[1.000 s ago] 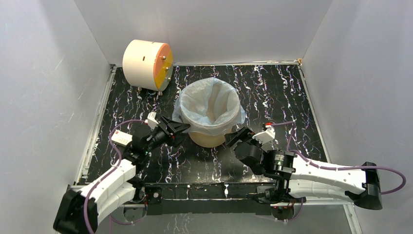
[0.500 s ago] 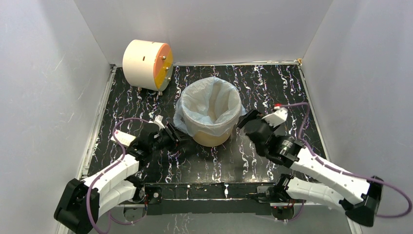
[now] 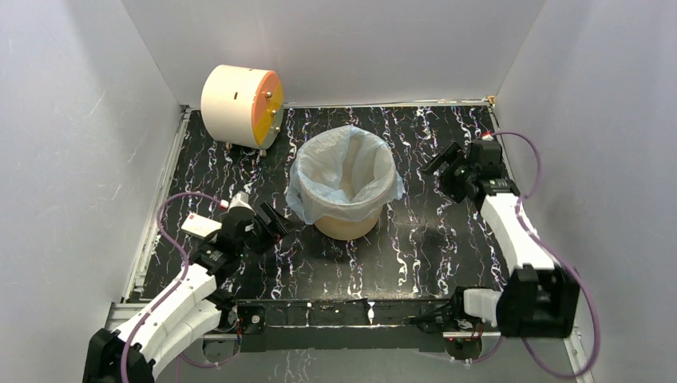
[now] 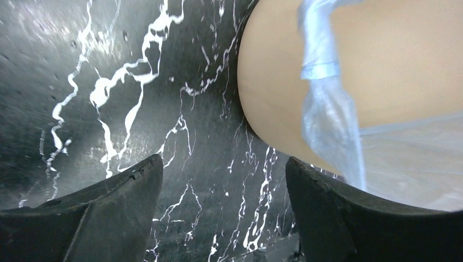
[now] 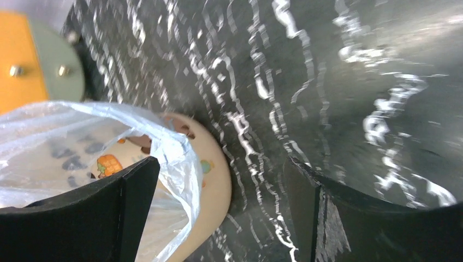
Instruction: Put the trash bags into the trash bin
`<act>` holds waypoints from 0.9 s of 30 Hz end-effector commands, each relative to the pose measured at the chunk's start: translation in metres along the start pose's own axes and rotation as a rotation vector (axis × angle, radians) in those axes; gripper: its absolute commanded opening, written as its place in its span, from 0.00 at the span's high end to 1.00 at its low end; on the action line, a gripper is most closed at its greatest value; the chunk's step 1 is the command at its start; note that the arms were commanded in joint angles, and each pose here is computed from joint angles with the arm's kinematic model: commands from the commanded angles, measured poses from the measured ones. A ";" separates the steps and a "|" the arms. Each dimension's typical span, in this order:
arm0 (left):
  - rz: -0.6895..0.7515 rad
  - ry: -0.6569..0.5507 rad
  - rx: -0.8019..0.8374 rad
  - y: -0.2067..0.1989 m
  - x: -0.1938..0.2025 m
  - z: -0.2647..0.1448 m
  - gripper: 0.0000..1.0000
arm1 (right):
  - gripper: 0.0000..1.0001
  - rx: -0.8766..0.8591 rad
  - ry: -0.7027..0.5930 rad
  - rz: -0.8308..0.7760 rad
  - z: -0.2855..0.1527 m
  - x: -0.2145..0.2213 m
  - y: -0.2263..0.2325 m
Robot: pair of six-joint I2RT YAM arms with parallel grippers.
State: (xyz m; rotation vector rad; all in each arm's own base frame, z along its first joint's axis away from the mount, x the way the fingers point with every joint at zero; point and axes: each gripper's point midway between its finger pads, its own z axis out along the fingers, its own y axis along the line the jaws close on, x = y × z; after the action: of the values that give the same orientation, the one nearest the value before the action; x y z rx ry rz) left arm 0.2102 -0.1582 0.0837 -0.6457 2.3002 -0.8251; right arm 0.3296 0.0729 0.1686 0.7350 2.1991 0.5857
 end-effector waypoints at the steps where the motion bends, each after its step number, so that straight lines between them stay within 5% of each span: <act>1: 0.125 -0.180 -0.061 -0.014 -0.049 -0.023 0.18 | 0.06 -0.424 0.315 -0.098 0.001 0.026 0.067; 6: 0.141 -0.108 -0.127 -0.016 -0.072 -0.018 0.11 | 0.08 -0.494 0.456 -0.099 0.022 0.036 0.074; 16: 0.036 0.125 0.376 -0.087 -0.066 0.007 0.11 | 0.10 -0.515 0.610 -0.148 0.051 0.069 0.075; 27: 0.141 0.091 0.117 -0.031 -0.070 0.037 0.17 | 0.21 -0.412 0.632 -0.188 0.030 0.113 0.044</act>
State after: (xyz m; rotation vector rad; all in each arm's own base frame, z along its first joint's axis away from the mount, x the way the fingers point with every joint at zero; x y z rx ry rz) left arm 0.2799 -0.1644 0.1191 -0.4729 2.2994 -1.0902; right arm 0.3285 0.1832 0.1142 0.1840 2.5416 1.2823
